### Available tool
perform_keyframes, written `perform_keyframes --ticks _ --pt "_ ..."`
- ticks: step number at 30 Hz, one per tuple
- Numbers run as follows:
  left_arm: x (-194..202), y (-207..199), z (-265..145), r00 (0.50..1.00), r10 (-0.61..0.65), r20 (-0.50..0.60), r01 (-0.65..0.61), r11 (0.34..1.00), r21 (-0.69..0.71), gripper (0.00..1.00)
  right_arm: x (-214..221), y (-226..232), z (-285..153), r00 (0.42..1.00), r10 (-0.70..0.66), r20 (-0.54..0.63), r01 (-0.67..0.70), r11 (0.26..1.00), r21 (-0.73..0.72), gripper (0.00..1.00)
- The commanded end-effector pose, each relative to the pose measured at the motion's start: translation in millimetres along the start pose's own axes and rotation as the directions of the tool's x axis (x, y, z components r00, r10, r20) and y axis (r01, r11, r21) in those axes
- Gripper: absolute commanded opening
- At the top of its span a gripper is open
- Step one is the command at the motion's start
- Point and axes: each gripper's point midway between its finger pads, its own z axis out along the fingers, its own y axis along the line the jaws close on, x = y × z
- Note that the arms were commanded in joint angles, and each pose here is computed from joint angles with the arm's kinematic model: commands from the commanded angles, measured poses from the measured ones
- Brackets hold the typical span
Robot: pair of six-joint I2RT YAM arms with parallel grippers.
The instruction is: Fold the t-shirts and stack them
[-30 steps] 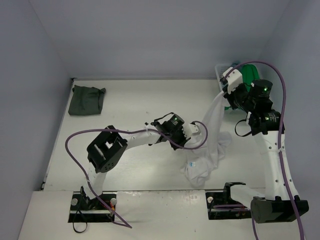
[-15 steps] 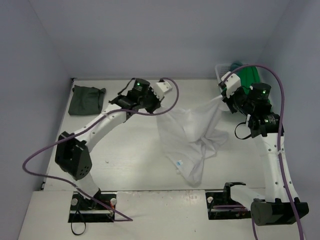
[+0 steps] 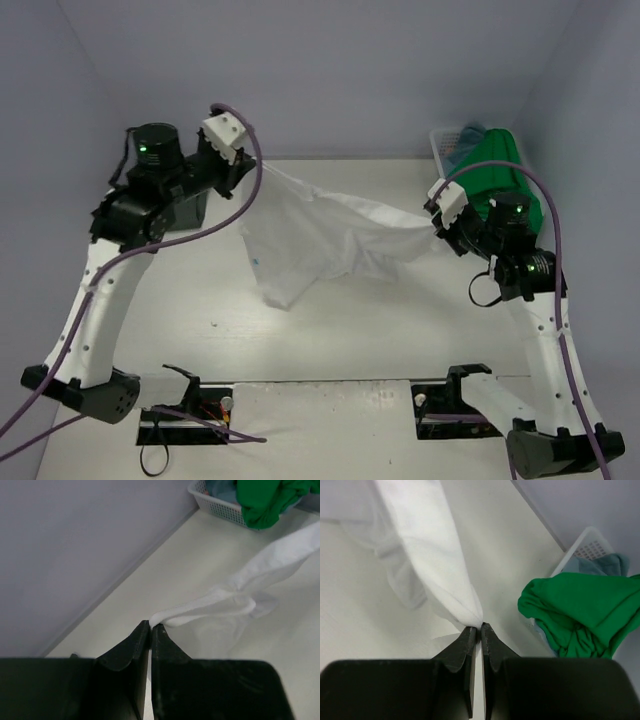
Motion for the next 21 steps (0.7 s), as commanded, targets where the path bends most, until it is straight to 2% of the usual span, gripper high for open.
perform_keyframes --ticks 1,7,12,17,21 --pt "-58 1 -61 0.987 0.045 0.151 -0.043 0.999 -0.023 0.00 -33 3 -28 0.988 -0.088 0.124 0.082 0.995 0.049 0.00" --pt "-105 -20 -135 0.954 0.073 0.292 -0.063 0.997 -0.042 0.00 -83 -3 -78 0.956 -0.132 0.262 0.094 0.984 0.155 0.00" --pt "-118 -41 -174 0.936 0.084 0.341 -0.077 0.996 -0.032 0.00 -100 5 -100 0.930 -0.139 0.339 0.091 0.984 0.155 0.00" --pt "-129 -57 -201 0.917 0.072 0.393 -0.068 0.997 -0.025 0.00 -107 13 -108 0.915 -0.138 0.378 0.093 0.986 0.135 0.00" --pt "-139 -63 -215 0.901 0.080 0.427 -0.074 0.997 -0.031 0.00 -93 8 -89 0.934 -0.154 0.322 0.118 0.985 0.129 0.00"
